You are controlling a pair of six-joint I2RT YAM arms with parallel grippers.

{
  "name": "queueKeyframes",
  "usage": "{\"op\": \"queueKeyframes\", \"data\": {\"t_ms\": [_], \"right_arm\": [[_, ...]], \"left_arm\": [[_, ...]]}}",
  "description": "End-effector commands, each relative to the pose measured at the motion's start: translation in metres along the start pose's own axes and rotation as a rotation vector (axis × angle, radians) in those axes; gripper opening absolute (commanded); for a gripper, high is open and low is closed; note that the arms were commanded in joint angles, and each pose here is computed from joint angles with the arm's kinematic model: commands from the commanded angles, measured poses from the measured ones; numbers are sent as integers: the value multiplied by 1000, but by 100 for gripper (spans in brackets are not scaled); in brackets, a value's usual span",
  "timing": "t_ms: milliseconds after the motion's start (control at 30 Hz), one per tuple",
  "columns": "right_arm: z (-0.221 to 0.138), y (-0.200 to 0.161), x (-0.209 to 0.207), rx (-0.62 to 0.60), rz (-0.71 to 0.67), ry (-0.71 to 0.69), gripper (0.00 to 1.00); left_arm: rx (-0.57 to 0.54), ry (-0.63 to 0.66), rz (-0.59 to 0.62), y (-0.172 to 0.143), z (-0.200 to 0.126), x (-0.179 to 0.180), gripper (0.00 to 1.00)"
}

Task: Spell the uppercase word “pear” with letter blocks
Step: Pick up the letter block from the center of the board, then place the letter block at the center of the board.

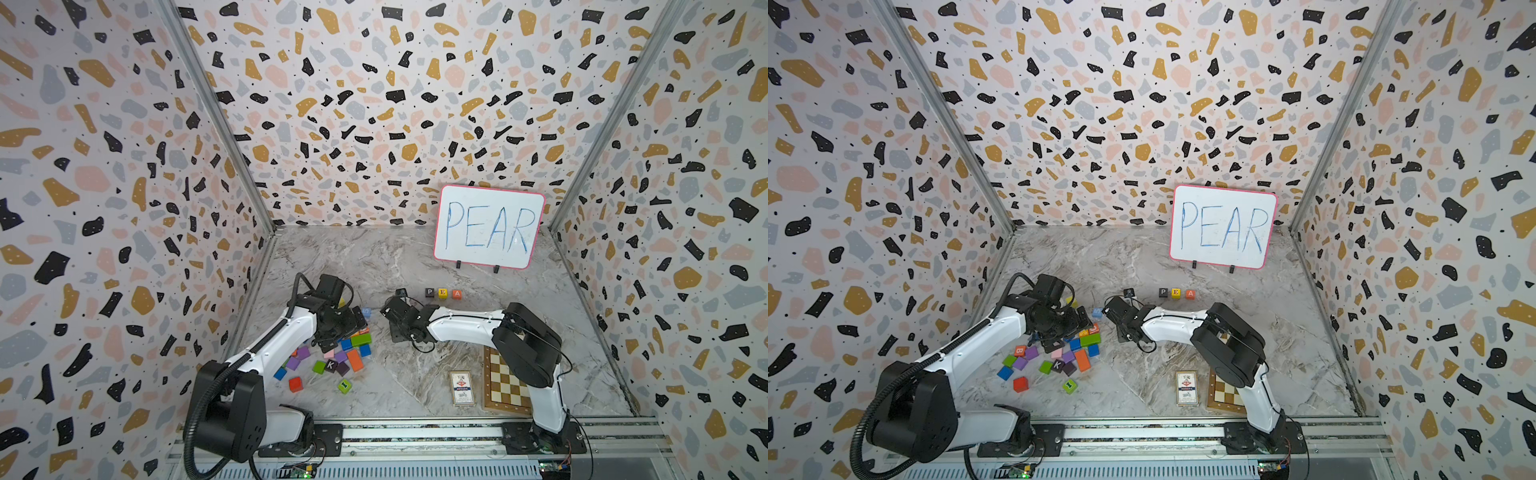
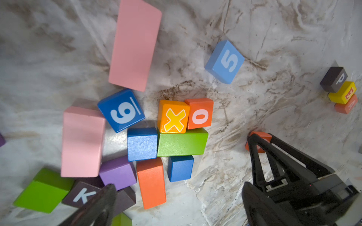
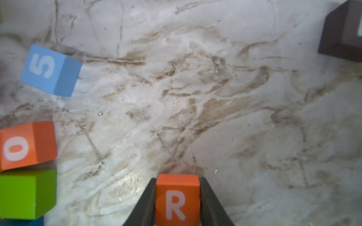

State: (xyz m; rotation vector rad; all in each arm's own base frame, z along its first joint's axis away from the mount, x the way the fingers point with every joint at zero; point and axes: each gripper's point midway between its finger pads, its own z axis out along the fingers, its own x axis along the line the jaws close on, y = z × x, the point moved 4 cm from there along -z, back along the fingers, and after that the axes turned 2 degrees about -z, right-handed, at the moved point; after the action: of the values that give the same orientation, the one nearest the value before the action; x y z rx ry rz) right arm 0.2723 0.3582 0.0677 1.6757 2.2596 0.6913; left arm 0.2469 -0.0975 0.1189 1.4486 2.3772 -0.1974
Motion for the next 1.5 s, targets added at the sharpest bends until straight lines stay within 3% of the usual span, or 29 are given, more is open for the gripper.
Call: {"op": "queueKeyframes", "data": {"t_ms": [0, 267, 500, 967, 1467], "right_arm": [[-40, 23, -18, -77, 11, -11, 35], [-71, 50, -146, -166, 139, -102, 33], [-48, 60, -227, -152, 215, -127, 31], [11, 66, -258, -63, 246, -108, 31], [15, 59, -261, 0, 213, -134, 34]], "left_arm": [[-13, -57, 49, 2, -12, -13, 99], [-26, -133, 177, 5, -10, -63, 99], [4, -172, 247, 11, 3, -99, 99], [24, -190, 268, 12, 12, -108, 99], [24, -184, 266, 12, 12, -105, 99]]}}
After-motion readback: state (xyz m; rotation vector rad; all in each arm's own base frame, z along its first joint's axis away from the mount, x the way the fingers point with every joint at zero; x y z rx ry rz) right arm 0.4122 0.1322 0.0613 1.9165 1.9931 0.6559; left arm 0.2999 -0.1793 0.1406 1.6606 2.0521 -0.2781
